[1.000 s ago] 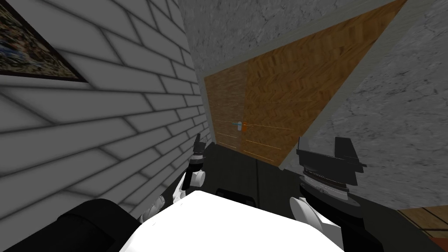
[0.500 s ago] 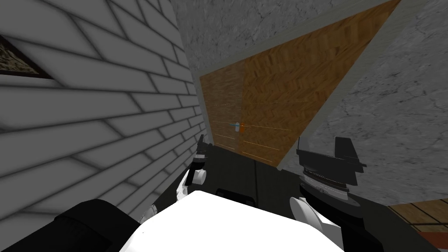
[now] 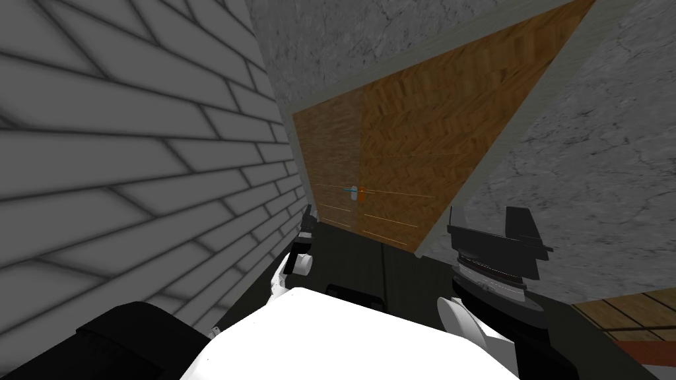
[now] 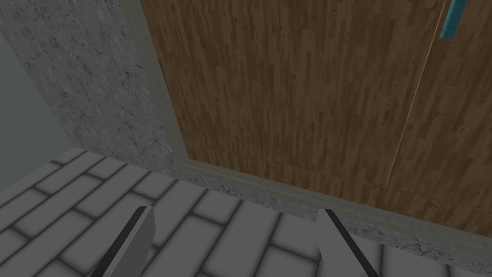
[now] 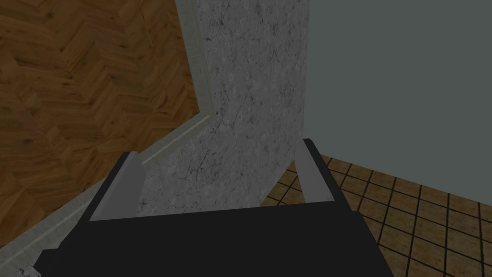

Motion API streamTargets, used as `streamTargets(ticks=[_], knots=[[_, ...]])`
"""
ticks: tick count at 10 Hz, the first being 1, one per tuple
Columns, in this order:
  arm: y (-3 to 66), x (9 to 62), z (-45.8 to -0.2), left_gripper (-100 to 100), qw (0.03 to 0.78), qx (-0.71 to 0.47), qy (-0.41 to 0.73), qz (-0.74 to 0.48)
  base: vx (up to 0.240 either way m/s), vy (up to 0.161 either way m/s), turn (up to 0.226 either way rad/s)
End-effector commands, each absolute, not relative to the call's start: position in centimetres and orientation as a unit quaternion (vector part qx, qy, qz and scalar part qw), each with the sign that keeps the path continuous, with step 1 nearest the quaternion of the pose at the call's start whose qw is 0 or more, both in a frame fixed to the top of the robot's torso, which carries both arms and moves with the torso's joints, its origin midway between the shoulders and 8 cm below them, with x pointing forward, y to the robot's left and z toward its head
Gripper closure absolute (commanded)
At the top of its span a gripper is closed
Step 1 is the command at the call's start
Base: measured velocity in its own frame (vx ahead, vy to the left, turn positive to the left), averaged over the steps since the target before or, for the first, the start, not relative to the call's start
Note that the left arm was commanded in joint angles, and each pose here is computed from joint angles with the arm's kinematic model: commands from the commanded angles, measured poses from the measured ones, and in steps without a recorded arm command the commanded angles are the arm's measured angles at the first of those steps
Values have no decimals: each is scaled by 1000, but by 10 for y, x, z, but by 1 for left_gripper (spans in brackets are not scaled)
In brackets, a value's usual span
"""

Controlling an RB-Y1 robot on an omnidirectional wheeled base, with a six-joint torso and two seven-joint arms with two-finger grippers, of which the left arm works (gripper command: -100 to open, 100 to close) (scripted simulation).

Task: Pull the door open

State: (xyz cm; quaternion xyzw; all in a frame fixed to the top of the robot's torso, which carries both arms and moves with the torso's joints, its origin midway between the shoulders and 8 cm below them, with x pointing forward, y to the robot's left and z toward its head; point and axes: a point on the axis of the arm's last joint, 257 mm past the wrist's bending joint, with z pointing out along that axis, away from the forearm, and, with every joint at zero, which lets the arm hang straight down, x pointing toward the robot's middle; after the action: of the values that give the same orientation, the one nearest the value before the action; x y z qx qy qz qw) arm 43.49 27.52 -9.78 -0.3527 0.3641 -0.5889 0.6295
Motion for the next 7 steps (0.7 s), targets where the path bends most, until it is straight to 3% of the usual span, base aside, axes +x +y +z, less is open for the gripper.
streamTargets(ticks=[1, 7], knots=[[276, 443, -111, -100, 620, -361, 374, -588, 95, -35, -70], [279, 472, -156, -100, 586, -390, 411, -579, 103, -34, -81]])
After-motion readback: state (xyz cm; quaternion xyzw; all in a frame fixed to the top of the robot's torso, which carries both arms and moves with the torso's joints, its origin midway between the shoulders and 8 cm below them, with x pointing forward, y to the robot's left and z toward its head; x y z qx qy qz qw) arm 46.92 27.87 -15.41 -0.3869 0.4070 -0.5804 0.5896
